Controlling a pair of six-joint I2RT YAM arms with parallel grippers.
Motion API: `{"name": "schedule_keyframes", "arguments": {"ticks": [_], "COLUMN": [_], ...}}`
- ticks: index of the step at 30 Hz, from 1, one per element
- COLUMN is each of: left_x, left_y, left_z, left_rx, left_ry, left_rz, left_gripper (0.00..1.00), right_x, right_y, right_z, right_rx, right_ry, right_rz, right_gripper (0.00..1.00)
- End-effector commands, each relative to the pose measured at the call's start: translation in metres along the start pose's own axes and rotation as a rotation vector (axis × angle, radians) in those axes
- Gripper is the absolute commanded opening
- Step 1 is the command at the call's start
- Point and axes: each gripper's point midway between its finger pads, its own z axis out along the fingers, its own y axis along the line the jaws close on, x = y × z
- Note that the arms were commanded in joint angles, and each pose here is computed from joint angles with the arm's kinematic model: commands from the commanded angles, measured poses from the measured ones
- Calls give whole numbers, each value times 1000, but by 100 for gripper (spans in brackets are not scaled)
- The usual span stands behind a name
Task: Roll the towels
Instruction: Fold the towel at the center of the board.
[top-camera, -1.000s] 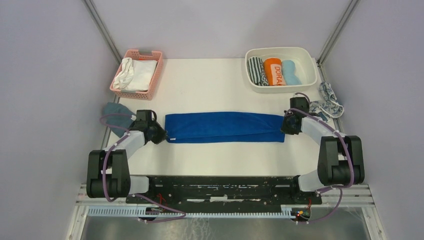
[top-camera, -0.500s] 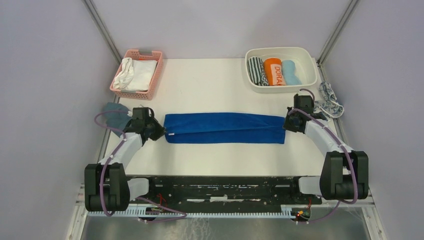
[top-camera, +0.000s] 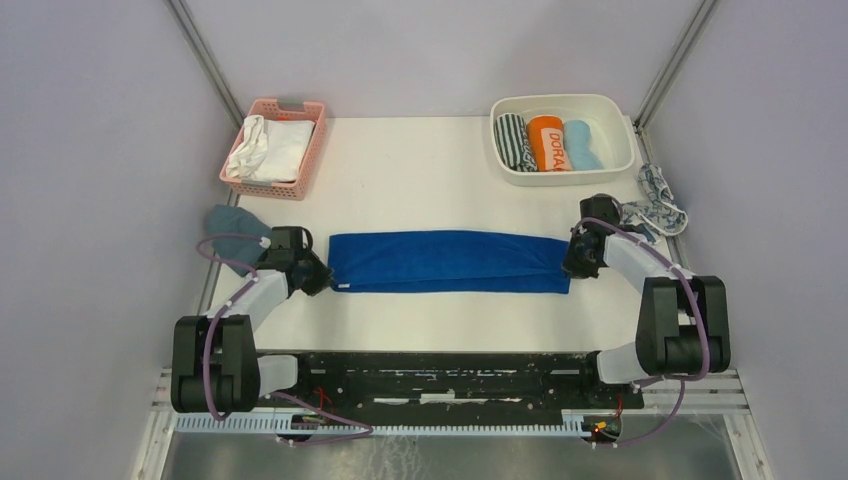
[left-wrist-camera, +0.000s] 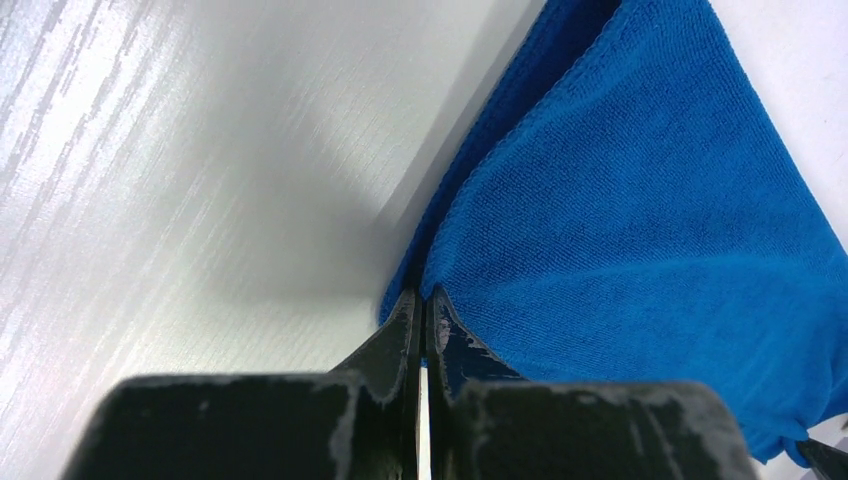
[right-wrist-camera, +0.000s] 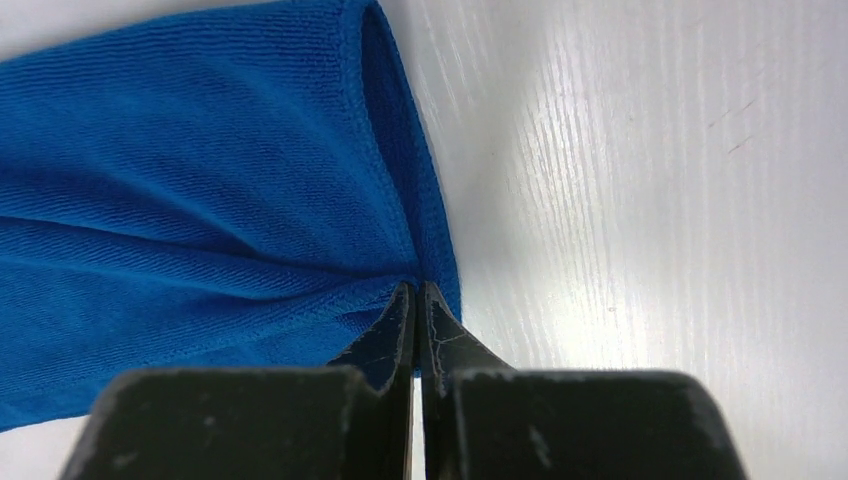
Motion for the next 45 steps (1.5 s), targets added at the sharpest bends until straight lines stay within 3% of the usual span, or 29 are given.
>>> {"name": "schedule_keyframes", "arguments": {"ticks": [1,13,18,29,34,40,45], "left_x": [-13,-49,-41,-10,-9,-13,-9], "left_y": [2,-25,-16,4,4,3,5], "left_z": [1,-27,-28,0,-6,-18,-16], "left_rx": [-21,9,-12,-38,-32,-28,-24], "left_ry": [-54,-141,-127,-33,-42,-72,-60], "left_rz": [-24,35,47,-5,-15,-9,-12], "left_gripper": [3,3,3,3,4,7,8], "right_x": [-3,-45,-24,20,23,-1,-29], "right_y": [-3,2,-1,-24,-13,-3,9], "right_z": [1,-57,-63,-18,-20,-55,-69], "right_rx": [33,0,-8,109,47,-18,-76], "right_ry": [25,-157,-108,19,59,-63,-177], "right_rz": [42,23,44,111,92,75,58], "right_gripper": [3,0,1,6,21,47,55]}}
